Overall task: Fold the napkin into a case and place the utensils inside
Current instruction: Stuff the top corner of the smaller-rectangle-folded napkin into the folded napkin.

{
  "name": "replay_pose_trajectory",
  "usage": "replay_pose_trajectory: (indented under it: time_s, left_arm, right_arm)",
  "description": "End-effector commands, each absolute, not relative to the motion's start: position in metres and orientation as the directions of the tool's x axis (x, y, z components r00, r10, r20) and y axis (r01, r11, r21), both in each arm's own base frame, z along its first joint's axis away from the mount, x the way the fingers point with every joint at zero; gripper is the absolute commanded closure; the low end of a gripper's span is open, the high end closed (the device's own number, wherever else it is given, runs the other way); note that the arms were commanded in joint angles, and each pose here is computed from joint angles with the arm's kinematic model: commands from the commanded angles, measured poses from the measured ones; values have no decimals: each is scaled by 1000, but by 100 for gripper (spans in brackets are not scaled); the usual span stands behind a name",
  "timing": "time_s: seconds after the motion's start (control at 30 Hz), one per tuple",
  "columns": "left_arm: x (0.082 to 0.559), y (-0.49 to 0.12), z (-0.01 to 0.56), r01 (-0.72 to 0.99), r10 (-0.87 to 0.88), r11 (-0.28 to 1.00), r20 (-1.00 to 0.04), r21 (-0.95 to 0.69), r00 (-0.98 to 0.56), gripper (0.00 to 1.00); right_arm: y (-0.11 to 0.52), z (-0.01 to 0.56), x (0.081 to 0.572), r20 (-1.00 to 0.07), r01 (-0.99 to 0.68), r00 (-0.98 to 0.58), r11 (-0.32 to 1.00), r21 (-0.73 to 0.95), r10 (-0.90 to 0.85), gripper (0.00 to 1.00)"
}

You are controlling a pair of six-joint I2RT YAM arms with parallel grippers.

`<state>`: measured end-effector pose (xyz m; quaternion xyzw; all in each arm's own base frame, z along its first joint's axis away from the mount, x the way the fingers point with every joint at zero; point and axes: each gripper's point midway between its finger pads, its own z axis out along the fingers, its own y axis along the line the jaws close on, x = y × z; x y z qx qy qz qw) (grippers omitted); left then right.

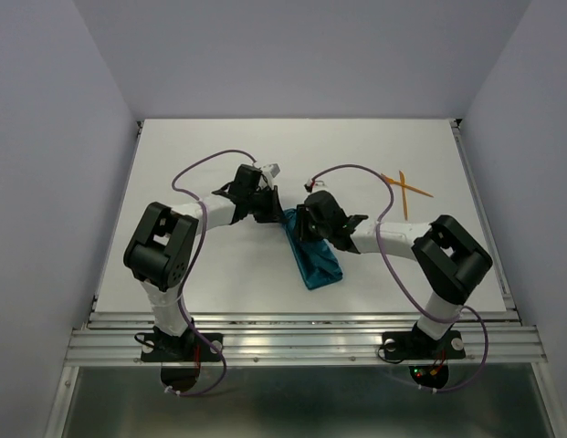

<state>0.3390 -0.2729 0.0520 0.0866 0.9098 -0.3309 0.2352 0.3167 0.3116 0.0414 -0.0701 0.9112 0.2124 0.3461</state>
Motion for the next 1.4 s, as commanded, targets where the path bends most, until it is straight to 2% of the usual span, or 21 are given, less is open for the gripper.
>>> replay_pose_trajectory:
  time_s: [0.0, 0.13, 0.37, 0.67, 1.13, 1.23, 1.37]
  left_arm:
    - [346, -272, 73, 360, -3, 740, -537, -568, -843, 100]
    - [344, -274, 66, 356, 7, 730, -515, -584, -857, 100]
    - [344, -275, 67, 359, 6, 726, -516, -587, -857, 100]
    - [344, -277, 68, 357, 4, 719, -511, -596, -859, 100]
    - [345, -280, 65, 354, 3, 711, -502, -607, -865, 100]
    - [344, -280, 64, 353, 4, 711, -499, -608, -867, 100]
    - [343, -280, 64, 354, 6, 708, -496, -611, -868, 100]
  right_arm:
    - [315, 95, 327, -733, -272, -671, 885, 379, 108, 62]
    - [315, 102, 339, -751, -240, -647, 900, 364, 132, 62]
    - [327, 91, 362, -725, -180, -673, 917, 357, 150, 70]
    - [333, 59, 359, -663, -157, -741, 931, 329, 109, 71]
    - [331, 28, 358, -635, -143, -769, 946, 290, 78, 72]
    - [330, 25, 360, -636, -135, -768, 950, 281, 79, 77]
    - [329, 24, 361, -639, -131, -764, 951, 279, 82, 96]
